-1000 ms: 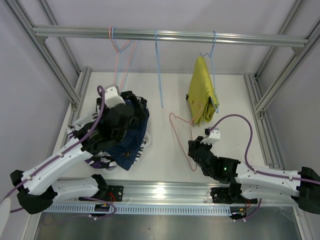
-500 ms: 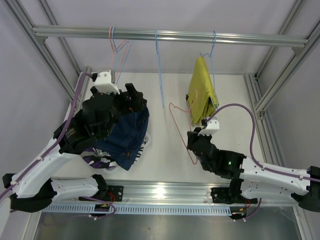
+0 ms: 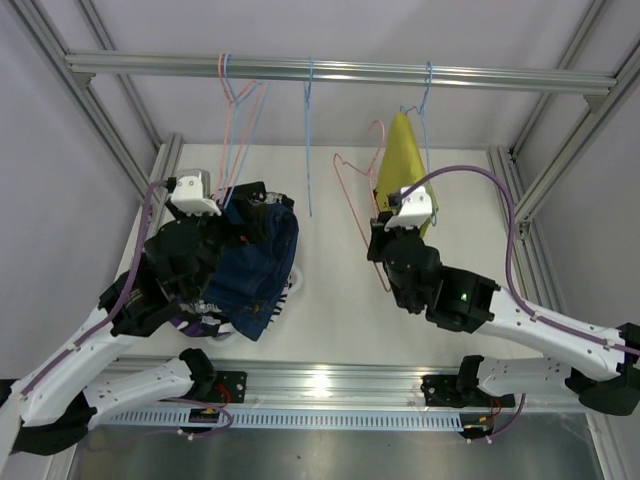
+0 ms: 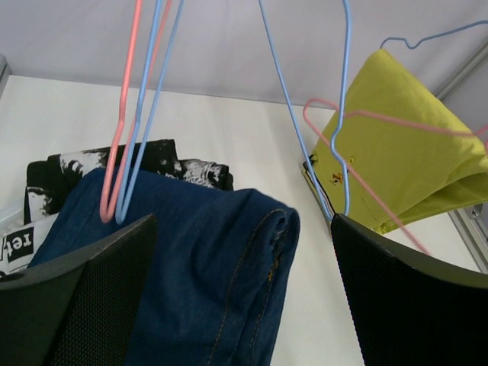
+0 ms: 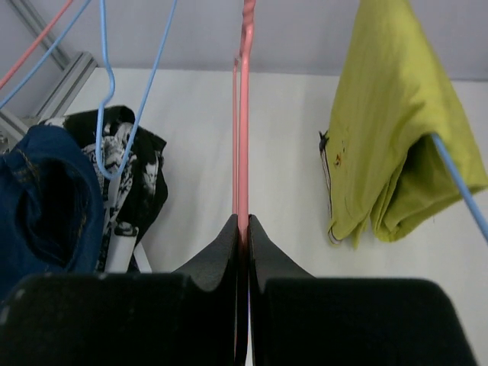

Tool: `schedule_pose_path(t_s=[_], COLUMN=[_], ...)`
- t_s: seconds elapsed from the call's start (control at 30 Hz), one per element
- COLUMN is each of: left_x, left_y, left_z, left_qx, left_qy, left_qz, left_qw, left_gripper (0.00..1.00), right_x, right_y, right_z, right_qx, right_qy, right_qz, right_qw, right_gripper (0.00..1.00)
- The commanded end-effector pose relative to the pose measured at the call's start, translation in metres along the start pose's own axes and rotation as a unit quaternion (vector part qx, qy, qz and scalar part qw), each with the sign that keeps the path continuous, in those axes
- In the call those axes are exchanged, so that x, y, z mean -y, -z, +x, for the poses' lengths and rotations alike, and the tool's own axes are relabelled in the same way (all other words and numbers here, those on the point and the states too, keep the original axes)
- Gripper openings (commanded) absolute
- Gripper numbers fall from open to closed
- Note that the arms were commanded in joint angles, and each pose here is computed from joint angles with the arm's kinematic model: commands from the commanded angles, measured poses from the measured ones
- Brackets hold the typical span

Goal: Remove the trousers from the hanger
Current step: Place the hanger at the clothesline.

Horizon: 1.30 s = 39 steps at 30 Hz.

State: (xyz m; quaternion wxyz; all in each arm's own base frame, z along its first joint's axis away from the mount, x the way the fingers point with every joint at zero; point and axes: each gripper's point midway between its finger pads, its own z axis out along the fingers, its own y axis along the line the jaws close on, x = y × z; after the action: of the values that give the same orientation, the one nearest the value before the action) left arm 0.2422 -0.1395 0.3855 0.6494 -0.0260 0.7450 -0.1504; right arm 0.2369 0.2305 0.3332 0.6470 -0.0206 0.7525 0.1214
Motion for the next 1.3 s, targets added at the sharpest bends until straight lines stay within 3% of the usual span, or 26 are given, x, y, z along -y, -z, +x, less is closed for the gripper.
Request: schedule_pose_path(t_s=[0.0, 0.23, 0.6, 1.27], left_x=[-0.003, -0.016, -0.011, -0.008], left_y=[0.002, 0.008, 0.014, 0.013], left_z=[-0.002, -0.010, -0.011, -0.009], left_qx=[0.028, 0.041, 0.036, 0.034], left_qy=[0.021, 0.030, 0.045, 0.041], left_qz=[0.017, -0.002, 0.019, 0.026], left_qw=[0.999, 0.999, 0.998, 0.998], left_gripper=[0.99, 0.99, 1.00, 0.99], right_x=[-0.012, -0.031, -0.024, -0.015], right_y=[-0.012, -0.036, -0.055, -0.135], right_z=[-0.038, -0.073, -0.133, -0.122], right_qx=[0.025, 0.042, 0.093, 0.055], right_qy=[0.020, 0.065, 0.060, 0.067], right_qz=[-0.016, 0.003, 0.030, 0.034], right_qw=[0.999, 0.997, 0.993, 0.996], right_gripper=[0.00, 0.00, 0.00, 0.00])
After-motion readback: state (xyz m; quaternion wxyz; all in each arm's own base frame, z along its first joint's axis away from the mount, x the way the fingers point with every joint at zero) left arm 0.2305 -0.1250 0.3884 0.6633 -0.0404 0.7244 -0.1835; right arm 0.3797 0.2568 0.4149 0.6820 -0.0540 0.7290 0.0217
